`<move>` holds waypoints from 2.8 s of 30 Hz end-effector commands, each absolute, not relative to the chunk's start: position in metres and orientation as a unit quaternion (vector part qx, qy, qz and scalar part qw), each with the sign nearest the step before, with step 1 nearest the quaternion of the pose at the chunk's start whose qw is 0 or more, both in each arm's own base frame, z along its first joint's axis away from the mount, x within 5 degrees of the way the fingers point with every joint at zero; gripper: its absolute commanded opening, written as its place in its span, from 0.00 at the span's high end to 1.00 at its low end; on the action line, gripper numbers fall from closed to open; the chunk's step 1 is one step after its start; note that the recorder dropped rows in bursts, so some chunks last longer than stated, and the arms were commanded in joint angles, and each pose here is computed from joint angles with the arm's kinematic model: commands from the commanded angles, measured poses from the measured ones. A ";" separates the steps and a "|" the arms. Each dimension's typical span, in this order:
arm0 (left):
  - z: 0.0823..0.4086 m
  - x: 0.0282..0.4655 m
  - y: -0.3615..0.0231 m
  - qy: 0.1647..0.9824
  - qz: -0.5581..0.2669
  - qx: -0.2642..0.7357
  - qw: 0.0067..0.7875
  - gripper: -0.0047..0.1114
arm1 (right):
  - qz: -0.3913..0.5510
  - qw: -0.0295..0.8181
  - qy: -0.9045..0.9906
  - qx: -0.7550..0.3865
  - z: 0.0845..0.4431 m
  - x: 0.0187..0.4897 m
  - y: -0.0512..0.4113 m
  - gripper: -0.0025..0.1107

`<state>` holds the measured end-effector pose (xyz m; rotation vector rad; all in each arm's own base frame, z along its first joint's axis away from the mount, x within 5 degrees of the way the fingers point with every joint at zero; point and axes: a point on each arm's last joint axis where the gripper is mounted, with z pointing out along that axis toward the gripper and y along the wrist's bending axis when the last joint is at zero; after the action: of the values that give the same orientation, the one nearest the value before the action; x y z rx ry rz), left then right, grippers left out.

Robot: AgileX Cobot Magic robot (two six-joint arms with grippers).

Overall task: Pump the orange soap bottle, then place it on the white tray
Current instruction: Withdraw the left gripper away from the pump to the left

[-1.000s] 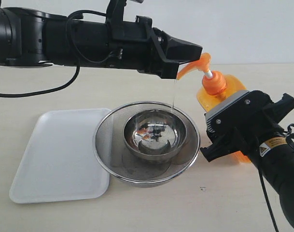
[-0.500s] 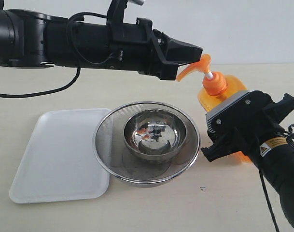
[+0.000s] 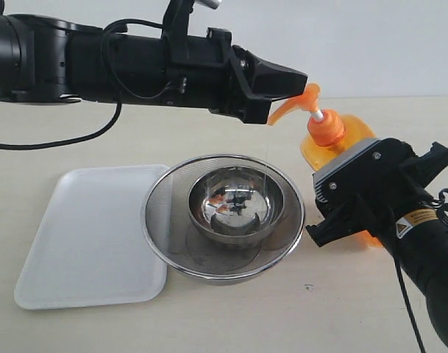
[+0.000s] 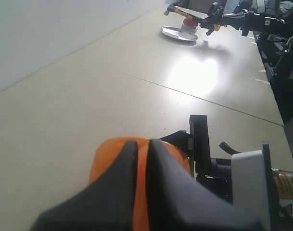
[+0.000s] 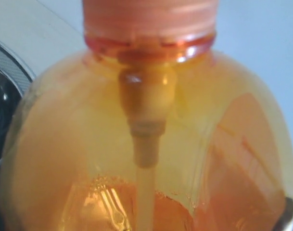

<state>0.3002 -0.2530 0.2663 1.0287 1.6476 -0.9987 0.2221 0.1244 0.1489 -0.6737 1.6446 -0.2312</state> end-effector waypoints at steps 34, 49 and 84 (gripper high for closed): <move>0.374 0.111 -0.117 0.557 -0.281 0.395 0.675 0.92 | -0.039 0.638 0.739 -0.216 0.152 0.223 0.125 0.98; 0.310 0.057 -0.081 0.568 -0.300 0.364 0.674 0.92 | -0.002 0.630 0.763 -0.142 0.150 0.223 0.121 0.98; 0.229 0.067 0.009 0.706 -0.126 -0.085 0.692 0.92 | 0.017 0.642 0.761 -0.094 0.153 0.224 0.118 0.98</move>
<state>0.0711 0.0032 0.2348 -0.1470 1.6031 -0.2943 0.2241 0.1166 0.1512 -0.1953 1.7470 0.0307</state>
